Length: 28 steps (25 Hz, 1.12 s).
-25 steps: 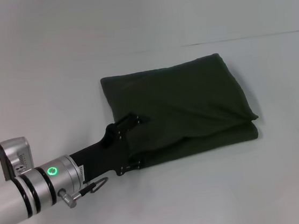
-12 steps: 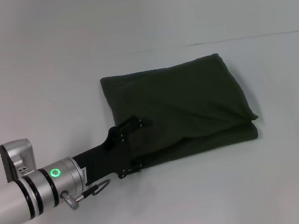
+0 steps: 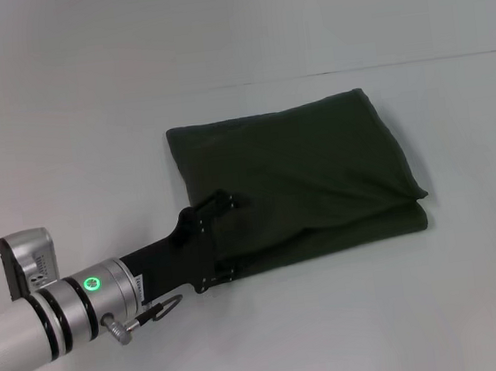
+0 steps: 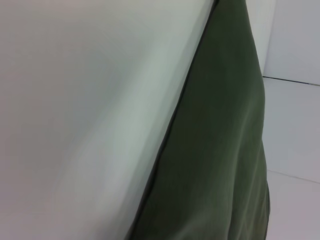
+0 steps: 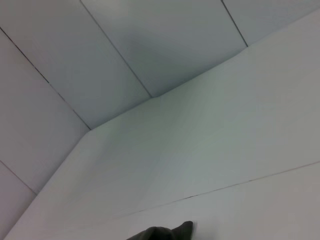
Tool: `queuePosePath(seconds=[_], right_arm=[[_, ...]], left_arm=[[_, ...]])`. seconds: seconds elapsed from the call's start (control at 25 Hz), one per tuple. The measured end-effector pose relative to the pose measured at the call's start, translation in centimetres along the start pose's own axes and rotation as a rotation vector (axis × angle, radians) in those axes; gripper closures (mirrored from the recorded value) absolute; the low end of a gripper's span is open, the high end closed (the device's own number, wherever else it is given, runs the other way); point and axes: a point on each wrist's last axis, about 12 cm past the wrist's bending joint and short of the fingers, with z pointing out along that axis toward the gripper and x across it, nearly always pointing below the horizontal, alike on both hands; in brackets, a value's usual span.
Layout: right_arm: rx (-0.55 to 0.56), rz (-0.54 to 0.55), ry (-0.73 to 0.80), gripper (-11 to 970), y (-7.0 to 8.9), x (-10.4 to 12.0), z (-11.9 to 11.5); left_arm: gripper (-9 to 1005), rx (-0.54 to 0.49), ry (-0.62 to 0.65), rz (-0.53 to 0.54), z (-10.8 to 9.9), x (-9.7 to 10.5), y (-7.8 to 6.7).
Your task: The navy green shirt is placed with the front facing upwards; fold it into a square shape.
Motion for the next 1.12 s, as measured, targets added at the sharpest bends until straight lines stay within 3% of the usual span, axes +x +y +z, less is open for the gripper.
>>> queuePosePath(seconds=[0.4, 0.48, 0.92, 1.12], right_arm=[[-0.002, 0.001, 0.002, 441, 0.0, 0.1, -0.1], [-0.001, 0.002, 0.002, 440, 0.0, 0.1, -0.2], [-0.004, 0.001, 0.002, 439, 0.0, 0.0, -0.1], [-0.003, 0.000, 0.002, 439, 0.0, 0.0, -0.1]], left_arm=[[66, 0.011, 0.003, -0.022, 0.1, 0.2, 0.2], [258, 0.011, 0.002, -0.028, 0.1, 0.3, 0.3], [494, -0.007, 0.008, -0.058, 0.1, 0.7, 1.0], [675, -0.006, 0.008, -0.058, 0.2, 0.7, 1.0]])
